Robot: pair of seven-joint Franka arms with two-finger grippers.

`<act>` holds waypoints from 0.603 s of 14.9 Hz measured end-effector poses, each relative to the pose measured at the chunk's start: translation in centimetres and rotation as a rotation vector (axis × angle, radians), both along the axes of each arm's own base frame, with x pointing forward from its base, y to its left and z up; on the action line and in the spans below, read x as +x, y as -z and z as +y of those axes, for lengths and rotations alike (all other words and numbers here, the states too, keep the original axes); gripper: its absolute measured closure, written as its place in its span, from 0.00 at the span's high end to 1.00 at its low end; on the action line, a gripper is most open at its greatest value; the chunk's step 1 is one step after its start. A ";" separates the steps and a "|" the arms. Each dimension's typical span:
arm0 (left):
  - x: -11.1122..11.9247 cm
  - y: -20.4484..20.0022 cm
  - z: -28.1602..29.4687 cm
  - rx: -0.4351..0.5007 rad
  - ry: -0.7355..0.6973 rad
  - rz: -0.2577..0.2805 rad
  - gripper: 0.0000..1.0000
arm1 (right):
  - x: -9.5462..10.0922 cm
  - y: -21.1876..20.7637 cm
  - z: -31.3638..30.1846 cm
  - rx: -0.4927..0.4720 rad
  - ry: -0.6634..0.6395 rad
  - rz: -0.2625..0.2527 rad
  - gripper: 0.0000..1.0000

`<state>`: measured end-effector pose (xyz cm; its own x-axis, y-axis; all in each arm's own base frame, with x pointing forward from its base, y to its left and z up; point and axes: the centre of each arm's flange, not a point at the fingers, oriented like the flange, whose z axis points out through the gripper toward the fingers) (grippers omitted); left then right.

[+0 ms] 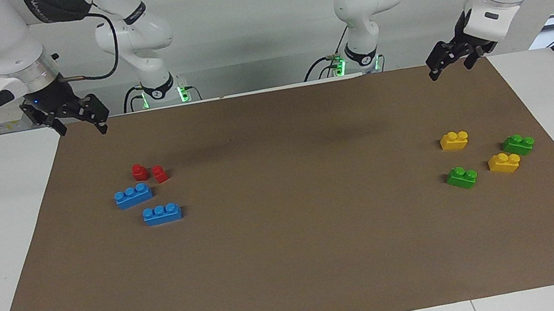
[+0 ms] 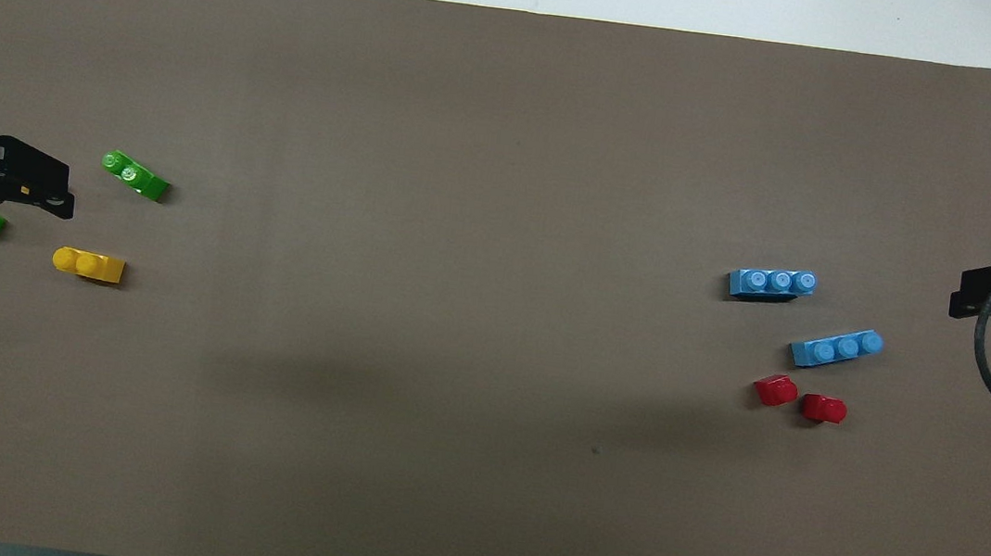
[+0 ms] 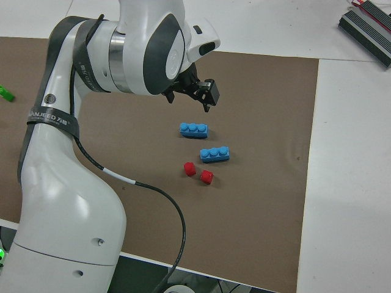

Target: Remove green block with left arm and hold with right

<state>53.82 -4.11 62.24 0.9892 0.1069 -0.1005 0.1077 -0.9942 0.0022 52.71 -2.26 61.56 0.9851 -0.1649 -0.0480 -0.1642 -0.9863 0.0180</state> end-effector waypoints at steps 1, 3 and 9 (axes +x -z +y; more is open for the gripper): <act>0.0 0.0 -0.1 0.000 0.003 -0.002 1.00 | 0.0 0.0 0.0 0.000 0.000 0.000 1.00; 0.0 -0.1 -0.5 -0.001 0.010 -0.004 1.00 | 0.0 0.1 0.0 0.000 0.000 0.001 1.00; -0.1 -0.2 -0.3 -0.002 0.006 -0.006 1.00 | 0.0 0.1 0.0 0.000 0.000 0.001 1.00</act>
<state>53.76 -4.38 62.41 0.9903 0.1012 -0.0948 0.1020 -0.9948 0.0046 52.75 -2.27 61.50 0.9851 -0.1650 -0.0491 -0.1643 -0.9862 0.0180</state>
